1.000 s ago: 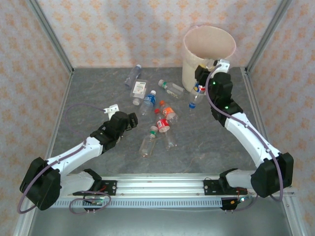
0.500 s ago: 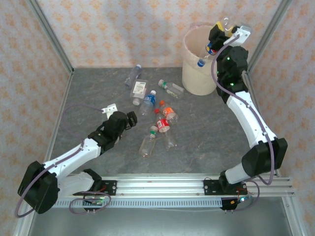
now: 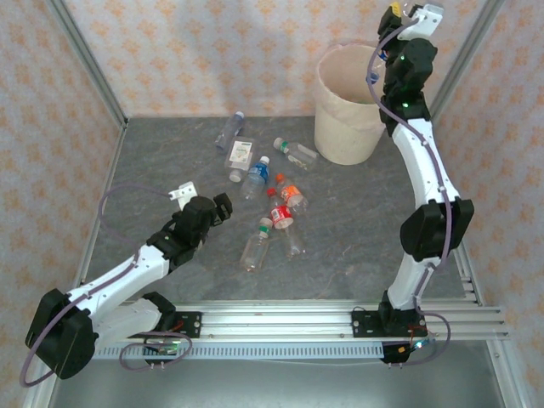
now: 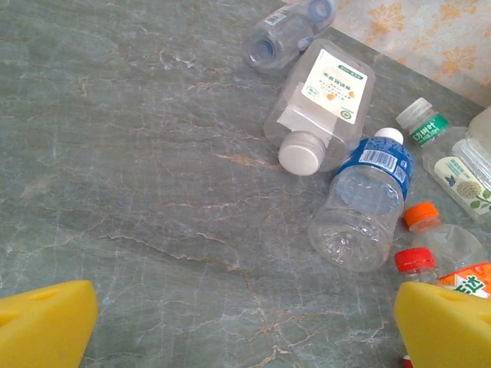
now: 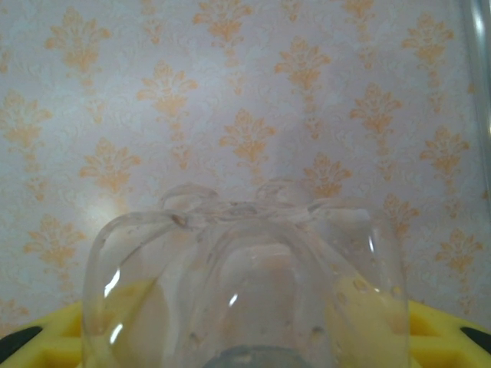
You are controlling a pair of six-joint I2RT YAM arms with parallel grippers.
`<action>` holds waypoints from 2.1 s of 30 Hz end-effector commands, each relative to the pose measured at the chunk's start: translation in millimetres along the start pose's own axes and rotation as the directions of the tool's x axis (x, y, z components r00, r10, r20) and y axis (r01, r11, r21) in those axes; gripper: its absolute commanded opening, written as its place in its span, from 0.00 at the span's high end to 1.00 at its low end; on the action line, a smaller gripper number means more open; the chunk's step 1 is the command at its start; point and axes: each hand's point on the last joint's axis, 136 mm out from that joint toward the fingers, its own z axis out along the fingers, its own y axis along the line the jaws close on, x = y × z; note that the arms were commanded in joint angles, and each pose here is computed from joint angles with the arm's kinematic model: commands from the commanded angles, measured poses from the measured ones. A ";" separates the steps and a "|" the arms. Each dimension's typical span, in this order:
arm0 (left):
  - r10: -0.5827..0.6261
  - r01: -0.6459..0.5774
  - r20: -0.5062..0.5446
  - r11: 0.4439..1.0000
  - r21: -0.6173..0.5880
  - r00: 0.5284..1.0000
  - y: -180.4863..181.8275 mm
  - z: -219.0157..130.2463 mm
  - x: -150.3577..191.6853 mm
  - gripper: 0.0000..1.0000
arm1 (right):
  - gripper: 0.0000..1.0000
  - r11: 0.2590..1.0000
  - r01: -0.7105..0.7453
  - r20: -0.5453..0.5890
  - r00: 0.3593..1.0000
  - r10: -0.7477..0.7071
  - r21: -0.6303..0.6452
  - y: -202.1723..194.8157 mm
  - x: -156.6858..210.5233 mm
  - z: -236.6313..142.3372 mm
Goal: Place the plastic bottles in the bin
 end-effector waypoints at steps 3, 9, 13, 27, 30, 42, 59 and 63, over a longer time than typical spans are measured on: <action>-0.012 0.014 0.034 0.998 -0.058 0.999 13.7 -0.7 -5.8 0.00 | 0.60 0.994 0.102 -0.037 0.994 -0.104 -0.043 11.7 20.5 20.0; -0.013 0.016 0.034 0.998 -0.069 0.999 16.0 0.9 -4.0 0.00 | 0.60 0.994 0.110 -0.164 0.981 -0.107 0.009 1.7 56.1 26.8; -0.009 0.012 0.037 0.997 -0.076 0.999 18.7 0.2 -3.4 0.00 | 0.60 0.999 0.046 -0.216 0.975 -0.048 -0.016 0.7 77.0 4.7; 0.010 -0.007 0.040 0.997 -0.078 0.999 22.2 -0.8 -2.0 0.00 | 0.44 0.993 -0.016 -0.489 0.871 -0.044 -0.118 -4.2 154.4 -86.4; 0.006 -0.003 0.040 0.997 -0.076 0.999 22.8 -0.9 -0.9 0.00 | 0.30 0.995 -0.017 -0.495 0.868 -0.036 -0.101 -8.5 150.0 -94.7; -0.009 0.010 0.014 0.997 -0.081 1.000 19.4 2.0 -0.3 0.00 | 0.08 0.990 -0.070 -0.452 0.892 0.006 -0.124 -6.7 93.6 -125.4; 0.050 -0.069 -0.315 0.996 -0.050 0.948 -21.3 34.9 34.2 0.00 | 0.01 0.844 -0.413 -0.751 0.660 0.017 -0.343 94.2 159.6 -275.8; 0.117 -0.120 -0.347 0.993 0.012 0.931 -26.6 16.3 44.4 0.00 | 0.01 0.873 -0.372 -0.808 0.588 -0.042 -0.316 94.7 200.7 -307.9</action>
